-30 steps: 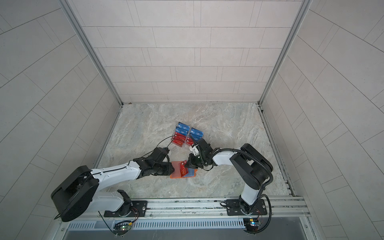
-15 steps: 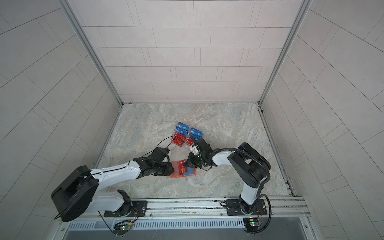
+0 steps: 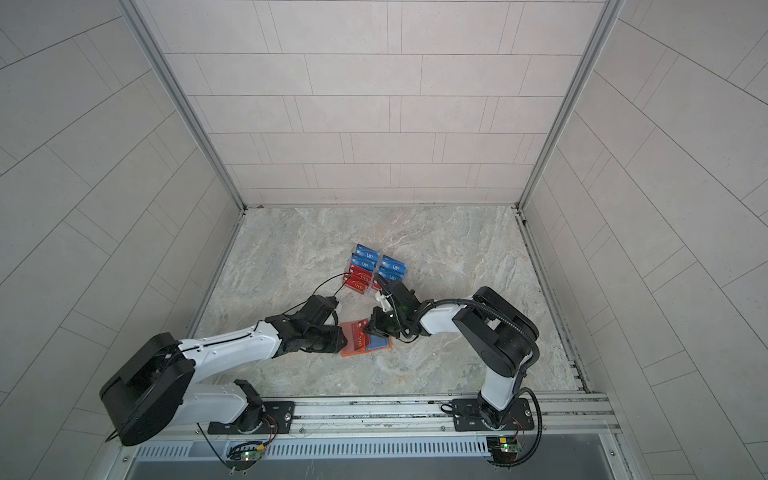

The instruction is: Put the credit cards into the card holder

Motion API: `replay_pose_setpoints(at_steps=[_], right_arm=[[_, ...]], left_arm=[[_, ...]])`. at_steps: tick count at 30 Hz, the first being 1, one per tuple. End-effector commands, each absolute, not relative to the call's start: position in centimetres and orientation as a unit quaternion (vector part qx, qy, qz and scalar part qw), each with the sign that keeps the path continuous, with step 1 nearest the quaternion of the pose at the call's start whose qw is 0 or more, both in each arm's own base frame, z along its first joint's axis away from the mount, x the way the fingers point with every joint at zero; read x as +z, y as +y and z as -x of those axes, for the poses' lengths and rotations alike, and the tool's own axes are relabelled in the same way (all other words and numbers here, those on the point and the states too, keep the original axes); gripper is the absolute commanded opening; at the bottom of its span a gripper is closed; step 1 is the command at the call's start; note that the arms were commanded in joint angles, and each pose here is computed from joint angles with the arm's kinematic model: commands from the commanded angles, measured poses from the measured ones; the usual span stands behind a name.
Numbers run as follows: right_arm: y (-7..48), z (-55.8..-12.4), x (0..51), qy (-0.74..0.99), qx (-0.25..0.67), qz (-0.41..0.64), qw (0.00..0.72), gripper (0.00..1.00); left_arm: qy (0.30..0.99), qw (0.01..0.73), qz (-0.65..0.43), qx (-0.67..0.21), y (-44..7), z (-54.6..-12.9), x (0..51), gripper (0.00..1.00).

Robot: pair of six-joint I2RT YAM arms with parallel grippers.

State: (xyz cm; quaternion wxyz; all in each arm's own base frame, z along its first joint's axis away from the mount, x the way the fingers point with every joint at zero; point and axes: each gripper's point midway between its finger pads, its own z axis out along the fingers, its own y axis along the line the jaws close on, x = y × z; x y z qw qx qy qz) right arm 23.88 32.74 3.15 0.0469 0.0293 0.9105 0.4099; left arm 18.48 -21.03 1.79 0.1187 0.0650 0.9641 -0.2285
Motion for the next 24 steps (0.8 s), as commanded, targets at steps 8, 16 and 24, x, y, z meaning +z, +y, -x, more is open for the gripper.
replay_pose_setpoints(at_steps=[8, 16, 24], right_arm=[[29.8, -22.8, 1.9, 0.950, 0.306, -0.020, 0.059, 0.16], [30.2, -22.3, 2.3, 0.947, 0.317, -0.005, 0.047, 0.29], [30.8, -21.7, 2.9, 0.952, 0.302, 0.018, 0.035, 0.31]], left_arm=[[0.967, 0.104, -0.044, -0.228, -20.6, -18.3, 2.3, 0.38], [0.962, 0.113, 0.003, -0.249, -20.5, -19.6, 2.5, 0.43], [0.957, 0.117, 0.003, -0.265, -21.2, -20.1, 2.5, 0.36]])
